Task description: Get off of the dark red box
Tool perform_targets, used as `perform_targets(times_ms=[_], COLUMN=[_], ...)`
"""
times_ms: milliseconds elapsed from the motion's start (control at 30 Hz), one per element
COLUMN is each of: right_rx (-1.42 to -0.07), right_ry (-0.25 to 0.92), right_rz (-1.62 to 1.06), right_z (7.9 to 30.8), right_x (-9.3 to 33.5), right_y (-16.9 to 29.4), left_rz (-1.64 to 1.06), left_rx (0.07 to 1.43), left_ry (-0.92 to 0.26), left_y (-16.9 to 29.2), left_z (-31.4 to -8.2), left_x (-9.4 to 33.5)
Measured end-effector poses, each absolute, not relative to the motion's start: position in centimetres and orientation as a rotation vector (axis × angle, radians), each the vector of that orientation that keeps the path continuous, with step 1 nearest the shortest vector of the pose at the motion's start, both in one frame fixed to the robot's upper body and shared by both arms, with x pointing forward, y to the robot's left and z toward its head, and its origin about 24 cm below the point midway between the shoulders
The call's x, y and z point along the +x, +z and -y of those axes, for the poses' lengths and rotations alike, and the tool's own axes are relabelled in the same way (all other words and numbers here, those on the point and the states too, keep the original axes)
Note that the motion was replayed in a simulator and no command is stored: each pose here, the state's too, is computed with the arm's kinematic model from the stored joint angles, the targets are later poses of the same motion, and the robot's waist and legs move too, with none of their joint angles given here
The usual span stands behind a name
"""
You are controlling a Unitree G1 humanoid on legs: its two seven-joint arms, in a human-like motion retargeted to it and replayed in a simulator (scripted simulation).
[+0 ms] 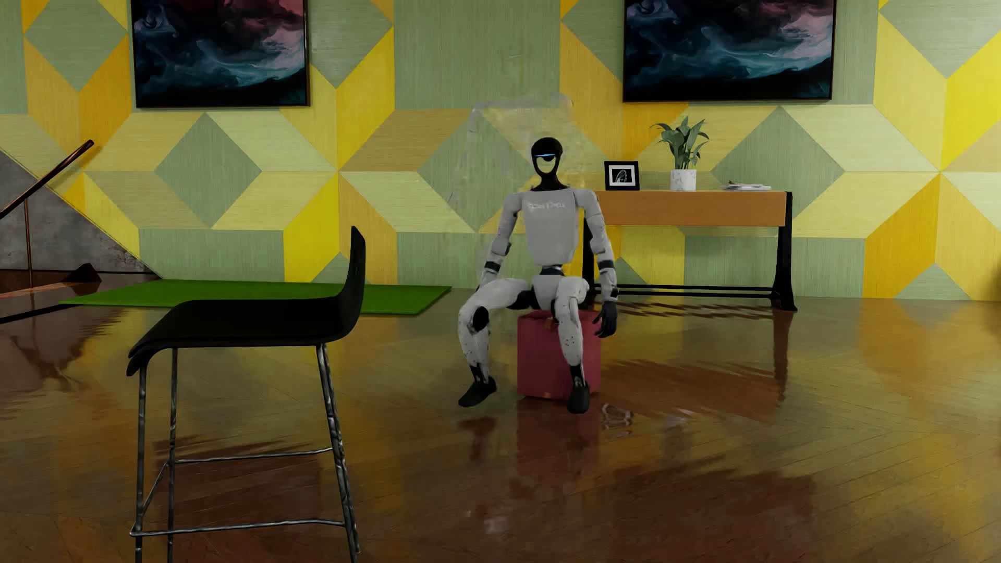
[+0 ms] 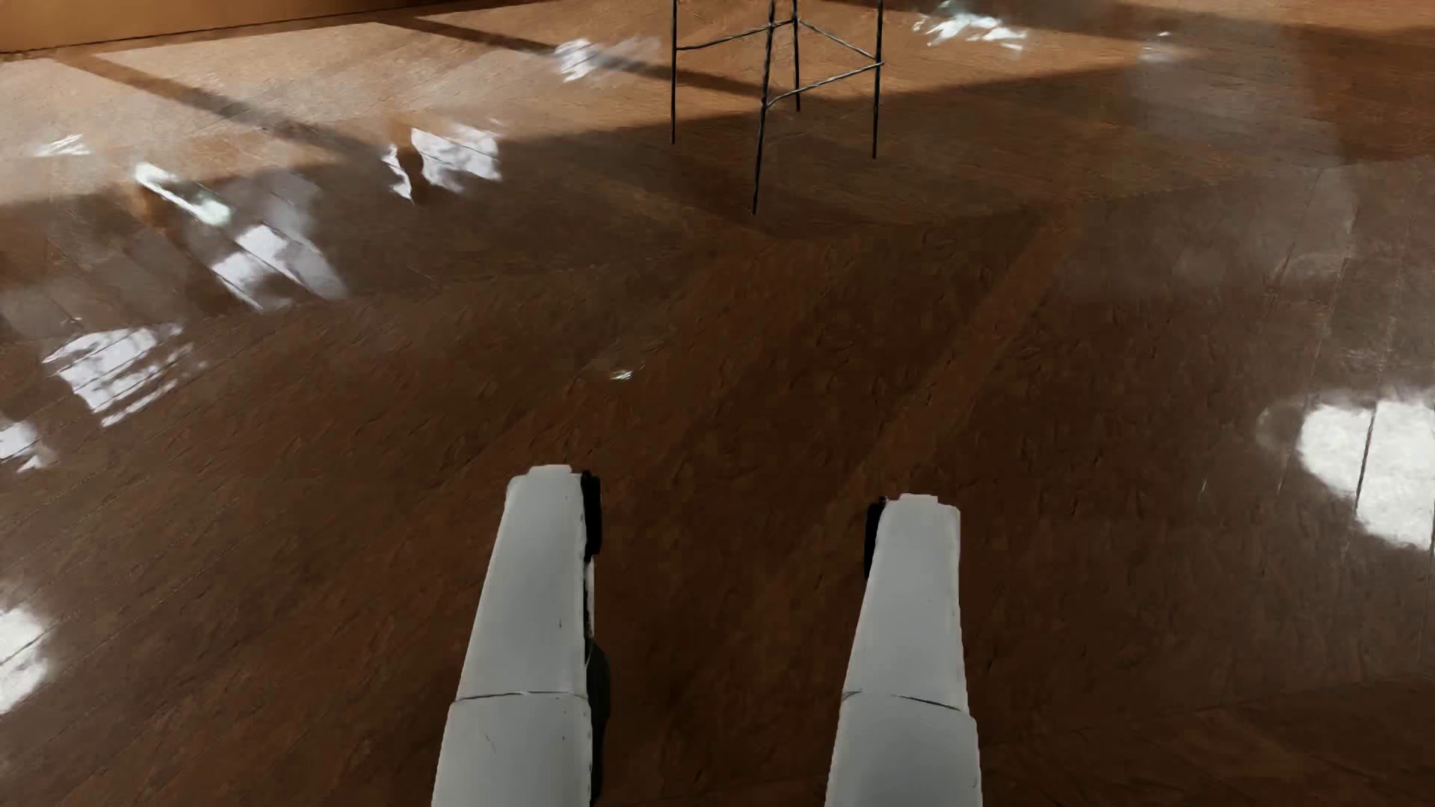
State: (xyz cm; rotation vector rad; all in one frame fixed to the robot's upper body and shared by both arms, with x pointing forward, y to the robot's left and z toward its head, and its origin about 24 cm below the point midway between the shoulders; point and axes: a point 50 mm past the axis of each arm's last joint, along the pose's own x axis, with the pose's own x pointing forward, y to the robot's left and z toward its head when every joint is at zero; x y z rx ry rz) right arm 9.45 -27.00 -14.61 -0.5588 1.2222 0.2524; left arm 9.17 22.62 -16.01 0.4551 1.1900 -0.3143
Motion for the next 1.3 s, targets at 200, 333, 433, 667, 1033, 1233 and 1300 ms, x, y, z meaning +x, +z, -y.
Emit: perform_targets(times_ms=[200, 333, 433, 667, 1033, 1233, 1300], right_rx=[-0.570, -0.632, -0.658, -0.656, -0.867, -1.224, -1.284], right_ry=[0.337, 0.320, 0.296, 0.271, -0.114, 0.752, 0.911], right_rz=[-1.077, -1.035, -1.022, -0.978, 0.327, 1.025, 1.174], right_z=[25.7, 25.6, 25.8, 26.1, 23.7, 9.3, 6.7], right_x=[11.7, 13.7, 14.5, 15.9, 23.2, 25.5, 24.7], right_y=[-13.6, -13.2, -13.0, -12.2, 9.9, 20.0, 21.6], left_rz=[-1.097, -1.036, -0.998, -0.915, 0.401, 0.989, 1.107], left_rx=[0.445, 0.484, 0.507, 0.507, 0.446, 0.886, 0.940], left_ry=[-0.401, -0.390, -0.389, -0.365, 0.254, -0.538, -0.663], left_y=[-15.6, -15.1, -14.6, -13.5, 10.7, 23.9, 26.4], left_z=[-20.7, -20.6, -20.5, -20.2, -23.4, -13.6, -11.0], left_x=[10.6, 12.7, 13.9, 16.4, 25.0, 24.5, 24.5])
